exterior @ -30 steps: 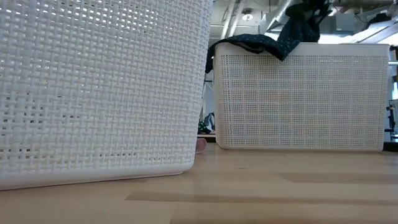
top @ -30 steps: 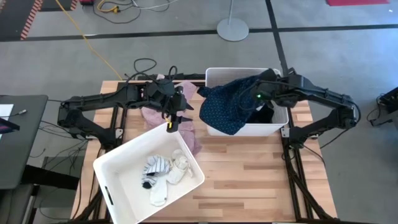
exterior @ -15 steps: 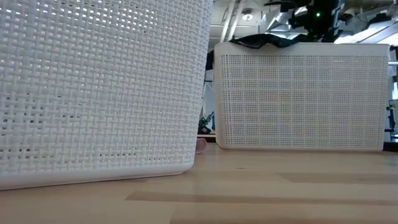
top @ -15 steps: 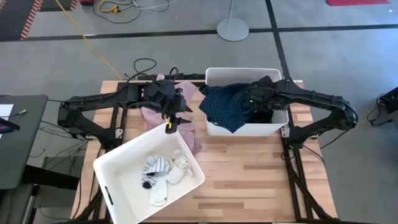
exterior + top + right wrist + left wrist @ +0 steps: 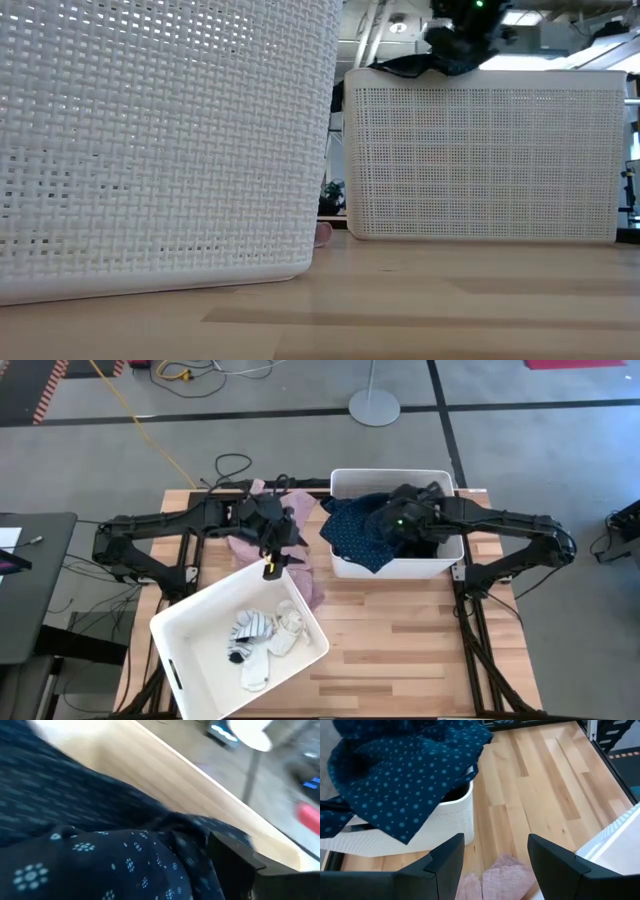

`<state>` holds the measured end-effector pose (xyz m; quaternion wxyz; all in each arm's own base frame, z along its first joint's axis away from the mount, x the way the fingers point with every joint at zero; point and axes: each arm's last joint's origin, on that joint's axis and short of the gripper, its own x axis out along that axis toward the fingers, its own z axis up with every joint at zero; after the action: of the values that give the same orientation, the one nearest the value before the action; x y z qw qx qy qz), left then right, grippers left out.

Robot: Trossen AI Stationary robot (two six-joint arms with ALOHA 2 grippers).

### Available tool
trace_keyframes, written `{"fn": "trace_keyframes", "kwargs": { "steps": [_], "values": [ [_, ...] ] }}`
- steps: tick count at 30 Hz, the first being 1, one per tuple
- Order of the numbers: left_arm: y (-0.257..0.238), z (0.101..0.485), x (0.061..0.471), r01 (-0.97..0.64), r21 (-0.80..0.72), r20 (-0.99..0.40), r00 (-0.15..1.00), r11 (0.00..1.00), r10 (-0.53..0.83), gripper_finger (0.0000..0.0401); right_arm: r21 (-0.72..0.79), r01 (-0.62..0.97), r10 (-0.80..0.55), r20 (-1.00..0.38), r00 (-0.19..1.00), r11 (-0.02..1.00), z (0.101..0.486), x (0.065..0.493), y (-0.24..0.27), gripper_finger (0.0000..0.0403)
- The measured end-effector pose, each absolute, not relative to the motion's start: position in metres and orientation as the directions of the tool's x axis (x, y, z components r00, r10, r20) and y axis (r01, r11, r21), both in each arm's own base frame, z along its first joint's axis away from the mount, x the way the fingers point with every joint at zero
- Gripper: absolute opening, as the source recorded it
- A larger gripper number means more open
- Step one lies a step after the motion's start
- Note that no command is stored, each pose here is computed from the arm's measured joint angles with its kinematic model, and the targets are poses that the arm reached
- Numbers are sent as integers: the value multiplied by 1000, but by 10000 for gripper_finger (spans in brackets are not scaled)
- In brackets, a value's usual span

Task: Sort clothes
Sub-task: Put the blue long sleeve polo into the top laundry bin

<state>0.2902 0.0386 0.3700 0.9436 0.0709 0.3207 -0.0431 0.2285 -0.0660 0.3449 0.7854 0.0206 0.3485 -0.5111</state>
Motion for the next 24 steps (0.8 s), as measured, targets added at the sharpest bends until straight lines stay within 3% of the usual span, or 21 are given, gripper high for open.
{"fn": "trace_keyframes", "kwargs": {
  "steps": [6,10,24],
  "values": [
    [32,370,291,149,108,-610,790,983,-53,212,-218,747,-696,-587,413,627,346,252,-75,225],
    [29,370,291,159,108,-610,790,981,-61,212,-197,690,-611,-666,428,697,326,270,-89,225],
    [25,367,289,176,98,-642,763,979,-73,212,-244,614,-407,-903,138,751,200,320,-149,225]
  ]
}}
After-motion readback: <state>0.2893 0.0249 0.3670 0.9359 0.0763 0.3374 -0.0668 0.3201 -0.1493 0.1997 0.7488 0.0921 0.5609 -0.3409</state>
